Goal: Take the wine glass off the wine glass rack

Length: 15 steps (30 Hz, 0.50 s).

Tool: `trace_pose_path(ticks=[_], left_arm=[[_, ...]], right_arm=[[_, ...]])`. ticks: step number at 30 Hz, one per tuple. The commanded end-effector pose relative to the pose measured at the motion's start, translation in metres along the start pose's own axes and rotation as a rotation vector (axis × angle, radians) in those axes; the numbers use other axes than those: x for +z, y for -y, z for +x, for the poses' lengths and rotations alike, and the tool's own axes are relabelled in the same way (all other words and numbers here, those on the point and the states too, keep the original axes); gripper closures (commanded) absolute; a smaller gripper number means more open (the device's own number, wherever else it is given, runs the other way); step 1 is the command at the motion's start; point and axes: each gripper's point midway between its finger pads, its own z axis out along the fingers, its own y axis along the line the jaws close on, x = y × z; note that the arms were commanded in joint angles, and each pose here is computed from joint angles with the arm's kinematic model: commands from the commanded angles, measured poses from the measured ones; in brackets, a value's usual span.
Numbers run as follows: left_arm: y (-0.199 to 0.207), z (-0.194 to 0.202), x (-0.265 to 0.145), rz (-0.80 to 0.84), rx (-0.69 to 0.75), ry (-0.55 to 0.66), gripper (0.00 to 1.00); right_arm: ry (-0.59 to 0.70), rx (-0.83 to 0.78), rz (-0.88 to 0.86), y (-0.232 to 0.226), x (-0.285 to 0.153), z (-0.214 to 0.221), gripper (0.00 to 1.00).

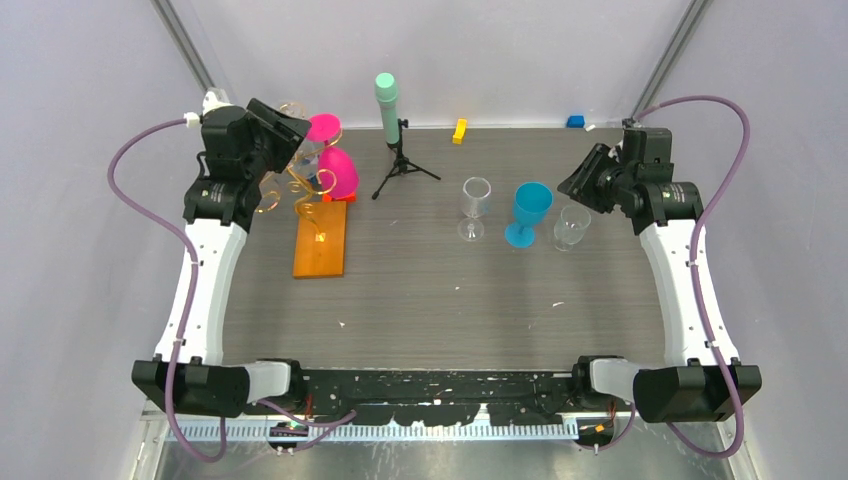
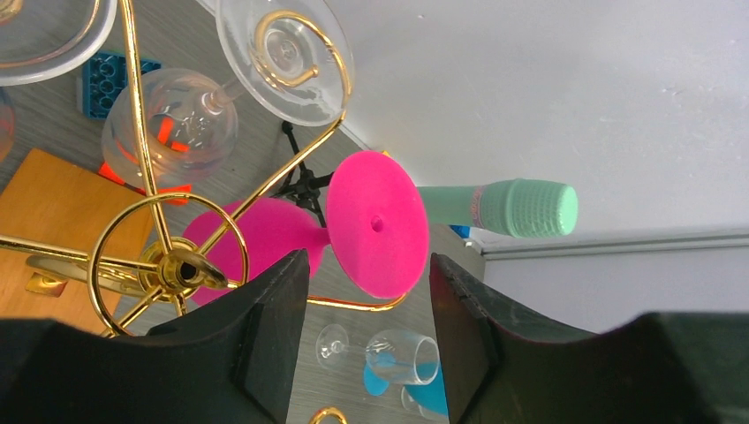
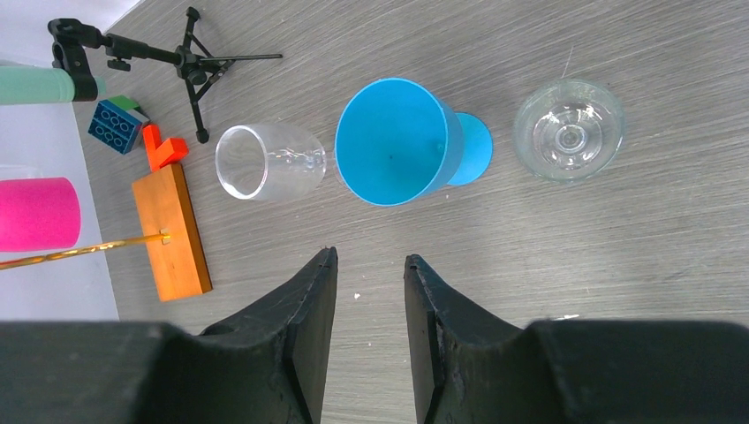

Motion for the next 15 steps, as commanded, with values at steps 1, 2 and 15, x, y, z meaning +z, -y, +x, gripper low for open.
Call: trace_pose_path(ticks=[1,2,15], left_arm=[[0.004,-0.006,0.01,0.014,-0.012,0.035,0.48],[0.004,-0.004,0.013,0.014,-0.015,0.029,0.49],[0.005,0.007,0.036,0.042,-0.129,0.012,0.53]], right_arm=[[0.052,-0.003,-0.054,-0.011,-0.009,-0.007,0.6],[0.054,-0.004,-0.055,-0.011,-0.009,-0.008,0.61],[0.057,-0.009,-0.051,-0.008,-0.011,-0.004,0.61]])
